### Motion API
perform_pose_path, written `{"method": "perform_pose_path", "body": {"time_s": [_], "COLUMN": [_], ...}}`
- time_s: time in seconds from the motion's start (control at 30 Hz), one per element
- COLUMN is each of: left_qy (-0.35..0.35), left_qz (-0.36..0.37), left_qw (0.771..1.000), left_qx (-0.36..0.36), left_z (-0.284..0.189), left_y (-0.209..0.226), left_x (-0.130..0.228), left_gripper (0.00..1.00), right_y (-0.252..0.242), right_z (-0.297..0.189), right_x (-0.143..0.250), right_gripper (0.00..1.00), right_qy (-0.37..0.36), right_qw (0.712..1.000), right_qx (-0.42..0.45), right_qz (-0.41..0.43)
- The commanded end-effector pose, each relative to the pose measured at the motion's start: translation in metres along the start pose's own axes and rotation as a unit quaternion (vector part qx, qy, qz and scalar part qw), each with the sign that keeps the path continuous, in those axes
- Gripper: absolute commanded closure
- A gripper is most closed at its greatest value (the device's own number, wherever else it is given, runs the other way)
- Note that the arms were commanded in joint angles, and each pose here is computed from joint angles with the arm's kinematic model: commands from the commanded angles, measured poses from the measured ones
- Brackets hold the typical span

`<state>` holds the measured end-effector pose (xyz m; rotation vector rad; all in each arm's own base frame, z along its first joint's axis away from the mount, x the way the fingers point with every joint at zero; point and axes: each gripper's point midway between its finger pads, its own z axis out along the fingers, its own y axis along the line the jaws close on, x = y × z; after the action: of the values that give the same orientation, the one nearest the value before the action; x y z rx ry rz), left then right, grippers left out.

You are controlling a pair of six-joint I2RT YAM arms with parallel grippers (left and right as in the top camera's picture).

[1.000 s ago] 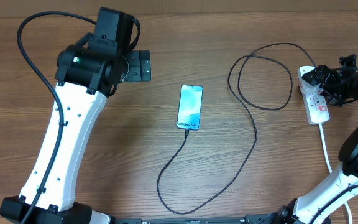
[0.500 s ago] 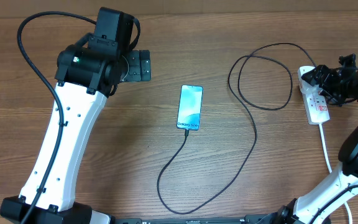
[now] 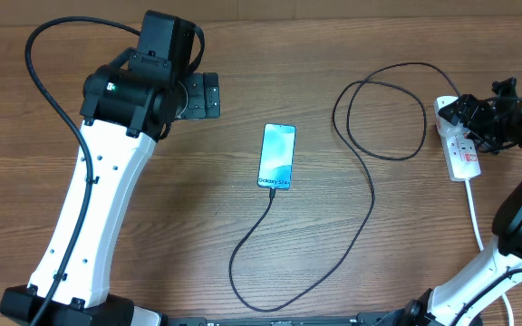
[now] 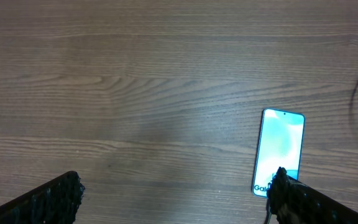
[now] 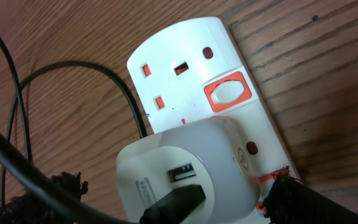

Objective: Plug charger to phone and switch on socket
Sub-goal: 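Press the orange switch beside the charger with the right gripper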

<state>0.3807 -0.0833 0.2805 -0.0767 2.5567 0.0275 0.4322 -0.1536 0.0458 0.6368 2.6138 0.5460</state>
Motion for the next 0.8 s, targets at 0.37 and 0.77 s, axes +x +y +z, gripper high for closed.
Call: {"method": "perform_pose_path", "body": {"time_s": [0.37,0.77], "left_qy": [-0.016,-0.016], "left_qz": [0.005,0.005], "left_qw": [1.000,1.000], "left_qx": [-0.006,-0.006], "left_z": [-0.0085,-0.0085], "left_y": [0.0040,0.0040], "left_x": [-0.0069,-0.0069], "left_gripper": [0.01,0.00], "right_y": [0.0137,0.0188], "right_z": [0.0116,0.0115], "right_x": [0.0156,0.0159], "right_gripper": [0.02,0.02], "right_qy": [0.032,0.033], "right_qw": [0.999,0.999], "right_qx": [-0.021,-0.036], "right_qz": [0.014,0.015]}}
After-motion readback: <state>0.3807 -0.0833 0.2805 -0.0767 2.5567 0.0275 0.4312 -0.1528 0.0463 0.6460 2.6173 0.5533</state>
